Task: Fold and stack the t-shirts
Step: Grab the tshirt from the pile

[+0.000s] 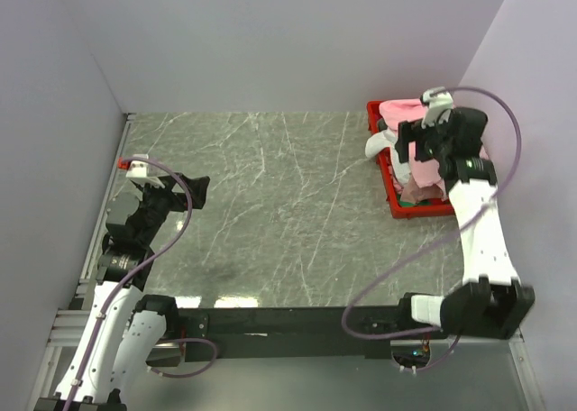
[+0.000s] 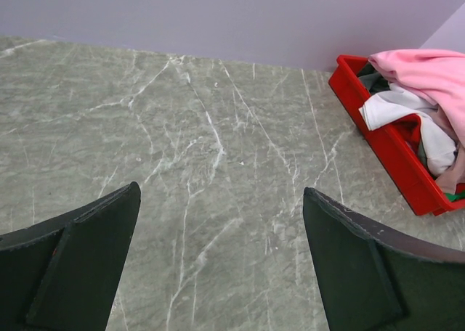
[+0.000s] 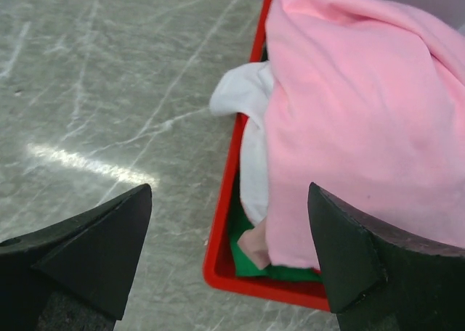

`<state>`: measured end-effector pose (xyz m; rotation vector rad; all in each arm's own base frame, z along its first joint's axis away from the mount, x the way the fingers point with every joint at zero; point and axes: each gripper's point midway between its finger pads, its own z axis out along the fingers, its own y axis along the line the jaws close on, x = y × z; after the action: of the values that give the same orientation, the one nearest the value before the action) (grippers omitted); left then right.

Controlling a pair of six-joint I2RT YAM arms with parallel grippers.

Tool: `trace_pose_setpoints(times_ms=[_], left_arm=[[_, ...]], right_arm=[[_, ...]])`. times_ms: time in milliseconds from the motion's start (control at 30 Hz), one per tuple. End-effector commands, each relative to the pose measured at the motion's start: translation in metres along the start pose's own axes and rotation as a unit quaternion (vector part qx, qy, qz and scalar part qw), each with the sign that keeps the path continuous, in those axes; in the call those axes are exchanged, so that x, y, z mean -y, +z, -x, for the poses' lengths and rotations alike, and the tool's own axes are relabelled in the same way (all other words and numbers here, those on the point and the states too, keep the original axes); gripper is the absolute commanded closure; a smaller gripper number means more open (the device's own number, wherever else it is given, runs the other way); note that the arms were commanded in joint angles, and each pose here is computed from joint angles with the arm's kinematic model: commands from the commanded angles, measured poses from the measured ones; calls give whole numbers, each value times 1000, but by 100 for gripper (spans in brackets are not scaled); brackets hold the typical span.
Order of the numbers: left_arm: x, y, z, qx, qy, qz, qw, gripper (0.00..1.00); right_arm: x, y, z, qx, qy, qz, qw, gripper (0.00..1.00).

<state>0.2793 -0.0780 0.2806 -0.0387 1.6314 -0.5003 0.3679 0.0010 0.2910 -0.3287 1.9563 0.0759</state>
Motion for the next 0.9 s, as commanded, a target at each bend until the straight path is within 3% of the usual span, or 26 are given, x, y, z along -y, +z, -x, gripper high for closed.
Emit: trace_pose_setpoints(times_ms=[0,167,433,500,667,767,867], left_arm=[[19,-5,28,37,4,-32,999,0],[21,-6,29,38,6,-35,999,1],[19,-5,26,32,6,-32,999,1],[19,-4,27,32,6,-31,999,1],[19,-3,26,29,6,-32,999,1],[19,-3,25,27,5,-34,999,1],[19,-2,24,27,5,-33,999,1]], right_arm=[[33,29,5,-37,14,-54,998,11],[54,69,-8,-108,18,-72,991,27],[72,110,-37,-165,13,-94,982,40],[72,113,-43,-171,15,-94,981,53],[72,104,-24,-143,7,-103,984,89],[68,91,0,-110,-5,-112,988,98],[59,75,28,-77,-16,-114,990,100]])
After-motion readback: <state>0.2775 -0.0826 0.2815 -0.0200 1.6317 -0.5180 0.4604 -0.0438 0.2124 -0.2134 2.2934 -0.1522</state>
